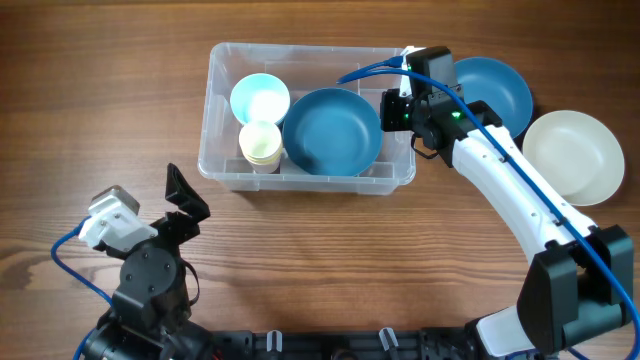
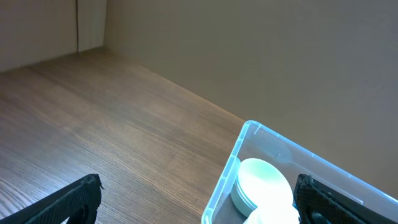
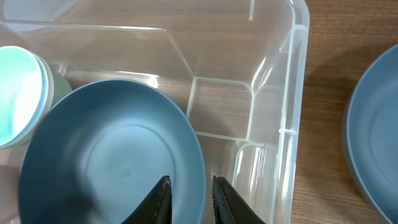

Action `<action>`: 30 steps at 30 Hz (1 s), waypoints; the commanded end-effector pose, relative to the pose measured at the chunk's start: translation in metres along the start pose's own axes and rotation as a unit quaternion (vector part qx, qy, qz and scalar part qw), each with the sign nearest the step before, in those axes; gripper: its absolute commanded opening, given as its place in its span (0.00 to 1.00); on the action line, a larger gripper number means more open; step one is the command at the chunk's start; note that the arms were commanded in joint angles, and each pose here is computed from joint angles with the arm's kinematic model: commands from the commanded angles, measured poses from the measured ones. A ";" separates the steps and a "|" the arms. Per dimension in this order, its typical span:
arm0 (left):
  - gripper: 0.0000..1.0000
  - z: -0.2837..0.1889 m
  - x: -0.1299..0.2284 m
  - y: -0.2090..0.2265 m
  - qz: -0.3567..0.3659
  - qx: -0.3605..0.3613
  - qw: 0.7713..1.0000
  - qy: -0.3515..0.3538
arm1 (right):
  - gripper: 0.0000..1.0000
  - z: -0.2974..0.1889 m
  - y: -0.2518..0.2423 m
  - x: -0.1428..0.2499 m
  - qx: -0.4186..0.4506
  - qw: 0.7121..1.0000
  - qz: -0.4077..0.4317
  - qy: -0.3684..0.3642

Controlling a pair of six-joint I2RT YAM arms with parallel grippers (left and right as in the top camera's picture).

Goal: Pack container
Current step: 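Lift the teal bowl and carry it into the bin beside the cups, then move the right gripper back to the second teal bowl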

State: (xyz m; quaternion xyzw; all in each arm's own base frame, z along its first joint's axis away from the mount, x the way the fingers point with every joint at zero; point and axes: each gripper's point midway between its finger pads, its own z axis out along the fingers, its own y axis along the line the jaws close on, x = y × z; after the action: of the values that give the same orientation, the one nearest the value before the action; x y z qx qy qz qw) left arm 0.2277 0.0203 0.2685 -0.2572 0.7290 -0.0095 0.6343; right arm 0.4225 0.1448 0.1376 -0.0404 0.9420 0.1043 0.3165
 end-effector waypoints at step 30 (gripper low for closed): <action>1.00 -0.001 -0.003 0.004 -0.007 -0.007 1.000 -0.006 | 0.94 -0.108 -0.290 0.124 0.217 0.879 0.403 0.134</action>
State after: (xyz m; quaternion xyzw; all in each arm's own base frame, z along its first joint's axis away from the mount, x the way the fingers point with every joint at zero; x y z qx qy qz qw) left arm 0.2277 0.0203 0.2685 -0.2572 0.7290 -0.0095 0.6343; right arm 0.2991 -0.1715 0.1074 0.4016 0.9063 -0.0174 0.1308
